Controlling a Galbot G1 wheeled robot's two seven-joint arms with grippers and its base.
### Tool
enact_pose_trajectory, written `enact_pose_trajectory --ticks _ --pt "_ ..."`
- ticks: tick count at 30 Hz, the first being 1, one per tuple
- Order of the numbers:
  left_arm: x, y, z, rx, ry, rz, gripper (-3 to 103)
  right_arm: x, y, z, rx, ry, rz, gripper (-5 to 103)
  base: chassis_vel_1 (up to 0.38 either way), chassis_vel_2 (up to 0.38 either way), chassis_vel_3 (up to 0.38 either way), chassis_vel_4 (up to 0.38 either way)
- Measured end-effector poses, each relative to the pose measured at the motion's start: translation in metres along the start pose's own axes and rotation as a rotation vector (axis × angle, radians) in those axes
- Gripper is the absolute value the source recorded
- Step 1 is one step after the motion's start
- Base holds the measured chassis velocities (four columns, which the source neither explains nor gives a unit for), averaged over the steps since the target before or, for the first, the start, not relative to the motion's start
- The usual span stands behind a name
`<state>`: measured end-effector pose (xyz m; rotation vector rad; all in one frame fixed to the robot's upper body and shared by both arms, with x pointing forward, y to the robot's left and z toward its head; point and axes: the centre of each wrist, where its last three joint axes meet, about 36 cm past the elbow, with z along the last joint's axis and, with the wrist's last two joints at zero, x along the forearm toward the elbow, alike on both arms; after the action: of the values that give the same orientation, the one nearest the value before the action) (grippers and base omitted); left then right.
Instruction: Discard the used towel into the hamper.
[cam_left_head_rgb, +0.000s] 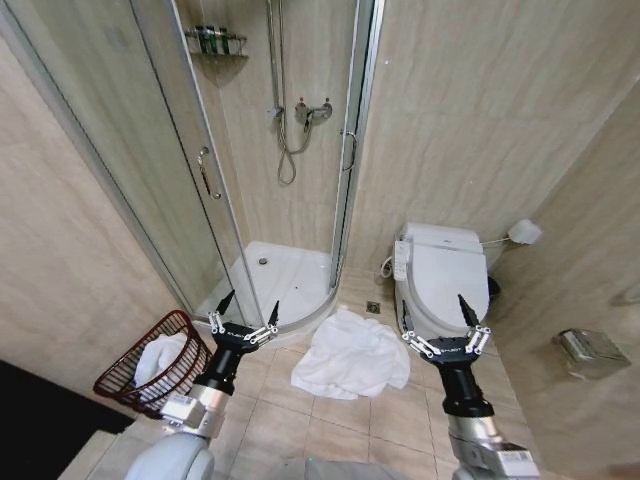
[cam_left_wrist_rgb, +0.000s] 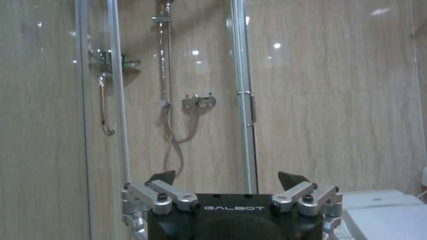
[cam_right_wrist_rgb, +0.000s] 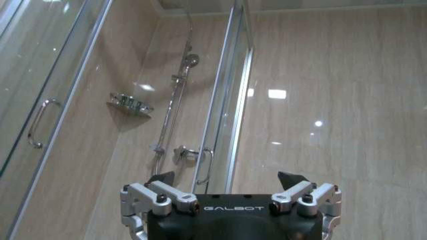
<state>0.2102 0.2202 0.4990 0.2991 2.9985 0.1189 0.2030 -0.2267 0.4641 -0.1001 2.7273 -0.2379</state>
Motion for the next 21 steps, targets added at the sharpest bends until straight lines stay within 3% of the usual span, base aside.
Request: enact_pose_trajectory --ticks 21 --pt "0.0000 0.0000 0.0000 0.000 0.000 0.000 100 0.0000 0.0000 0.0000 0.000 0.000 0.000 100 -0.026 -0.026 -0.028 -0.026"
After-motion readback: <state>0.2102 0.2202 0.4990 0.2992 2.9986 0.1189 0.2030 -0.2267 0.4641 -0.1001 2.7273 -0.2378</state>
